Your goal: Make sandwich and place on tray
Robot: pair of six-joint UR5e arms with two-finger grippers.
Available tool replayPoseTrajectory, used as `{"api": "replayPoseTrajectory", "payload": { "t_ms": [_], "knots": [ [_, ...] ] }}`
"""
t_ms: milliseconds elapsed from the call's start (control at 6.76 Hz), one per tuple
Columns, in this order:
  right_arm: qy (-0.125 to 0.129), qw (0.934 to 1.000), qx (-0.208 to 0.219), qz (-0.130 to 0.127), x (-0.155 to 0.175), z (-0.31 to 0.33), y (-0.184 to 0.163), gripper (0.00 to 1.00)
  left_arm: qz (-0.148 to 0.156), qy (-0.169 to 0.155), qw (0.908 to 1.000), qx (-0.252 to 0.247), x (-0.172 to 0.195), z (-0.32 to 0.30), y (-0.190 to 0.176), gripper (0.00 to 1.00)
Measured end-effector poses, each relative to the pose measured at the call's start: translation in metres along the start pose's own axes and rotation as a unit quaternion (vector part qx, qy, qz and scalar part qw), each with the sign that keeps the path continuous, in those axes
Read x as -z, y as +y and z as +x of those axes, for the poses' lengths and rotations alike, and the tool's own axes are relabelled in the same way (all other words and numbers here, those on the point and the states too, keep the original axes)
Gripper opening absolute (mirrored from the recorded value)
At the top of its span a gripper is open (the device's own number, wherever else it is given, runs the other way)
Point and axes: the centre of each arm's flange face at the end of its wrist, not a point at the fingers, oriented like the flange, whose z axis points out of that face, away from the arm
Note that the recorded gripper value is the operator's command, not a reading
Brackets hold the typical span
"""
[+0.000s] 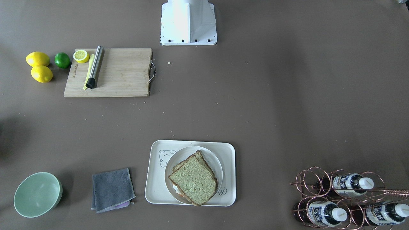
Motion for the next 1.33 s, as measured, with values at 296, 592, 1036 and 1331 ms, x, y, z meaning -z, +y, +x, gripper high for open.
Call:
{"api": "replayPoseTrajectory", "payload": {
  "t_ms": [296, 592, 1036, 1331],
  "knots": [
    [-0.002, 1.0000, -0.003, -0.003, -0.002, 0.002, 0.005, 1.00, 0.000, 0.002, 1.0000, -0.001, 0.001, 0.001, 0.001, 0.99],
    [-0.002, 1.0000, -0.004, -0.006, -0.005, 0.005, 0.008, 1.00, 0.001, 0.003, 1.0000, -0.002, 0.001, 0.001, 0.003, 0.99],
    [-0.001, 0.9999, -0.009, -0.010, -0.009, 0.009, 0.017, 1.00, 0.003, 0.004, 1.0000, -0.004, 0.000, -0.001, 0.007, 0.99],
    [-0.001, 0.9999, -0.011, -0.011, -0.009, 0.010, 0.020, 1.00, 0.004, 0.004, 1.0000, -0.004, 0.000, -0.001, 0.007, 0.99]
  ]
}}
